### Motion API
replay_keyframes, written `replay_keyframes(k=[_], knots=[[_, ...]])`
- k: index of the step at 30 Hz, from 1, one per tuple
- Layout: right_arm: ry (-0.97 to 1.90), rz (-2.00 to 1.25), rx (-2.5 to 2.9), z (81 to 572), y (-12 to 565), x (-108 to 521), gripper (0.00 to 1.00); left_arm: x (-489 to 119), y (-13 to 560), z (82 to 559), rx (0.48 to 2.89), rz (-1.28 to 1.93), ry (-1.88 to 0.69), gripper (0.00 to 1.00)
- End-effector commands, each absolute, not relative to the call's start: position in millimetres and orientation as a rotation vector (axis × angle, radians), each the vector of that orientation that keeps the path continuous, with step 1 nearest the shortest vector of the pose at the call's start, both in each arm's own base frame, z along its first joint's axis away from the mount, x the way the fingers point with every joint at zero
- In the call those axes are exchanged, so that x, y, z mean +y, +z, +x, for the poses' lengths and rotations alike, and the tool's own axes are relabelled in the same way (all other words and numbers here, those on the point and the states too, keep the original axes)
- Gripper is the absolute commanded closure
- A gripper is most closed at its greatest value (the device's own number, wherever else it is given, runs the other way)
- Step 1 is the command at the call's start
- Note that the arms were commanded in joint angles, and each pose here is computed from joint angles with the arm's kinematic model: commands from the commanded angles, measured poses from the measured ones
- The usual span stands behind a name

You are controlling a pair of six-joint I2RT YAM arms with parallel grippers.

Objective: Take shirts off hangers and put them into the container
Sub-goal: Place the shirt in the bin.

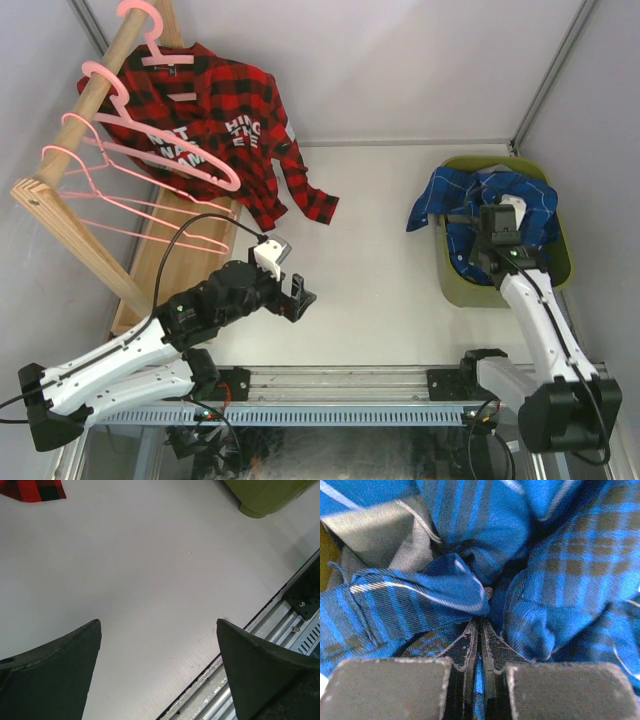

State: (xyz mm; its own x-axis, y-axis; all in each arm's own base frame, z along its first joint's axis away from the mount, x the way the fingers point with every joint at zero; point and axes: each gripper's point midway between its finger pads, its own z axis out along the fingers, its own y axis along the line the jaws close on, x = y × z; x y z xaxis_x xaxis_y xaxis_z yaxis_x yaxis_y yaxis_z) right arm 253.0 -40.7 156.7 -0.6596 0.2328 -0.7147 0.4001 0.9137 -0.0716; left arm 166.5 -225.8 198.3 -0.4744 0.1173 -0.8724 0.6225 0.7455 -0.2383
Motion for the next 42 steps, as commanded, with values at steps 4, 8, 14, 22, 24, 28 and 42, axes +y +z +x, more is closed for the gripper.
replay_keyframes(k=[4,8,14,22,24,28,42], knots=[[-0.205,0.429,2.360,262,148,-24,0.90,-231,216,169,1.959,0.539,-0.708,0.00],[-0.148,0.424,2.188,269,200,-24,0.74,-229,215,170,1.958,0.534,-0.701,0.00],[0.095,0.311,2.086,279,247,12,0.44,-231,213,170,1.963,0.542,-0.703,0.00],[0.126,0.099,2.115,323,252,63,0.46,-228,215,169,1.956,0.534,-0.703,0.00],[0.013,0.122,2.149,339,251,60,0.48,-226,215,169,1.956,0.530,-0.698,0.00],[-0.119,0.169,2.142,375,243,52,0.47,-222,215,168,1.953,0.518,-0.695,0.00],[-0.200,0.178,2.230,429,203,42,0.65,-214,215,166,1.951,0.497,-0.683,0.00]])
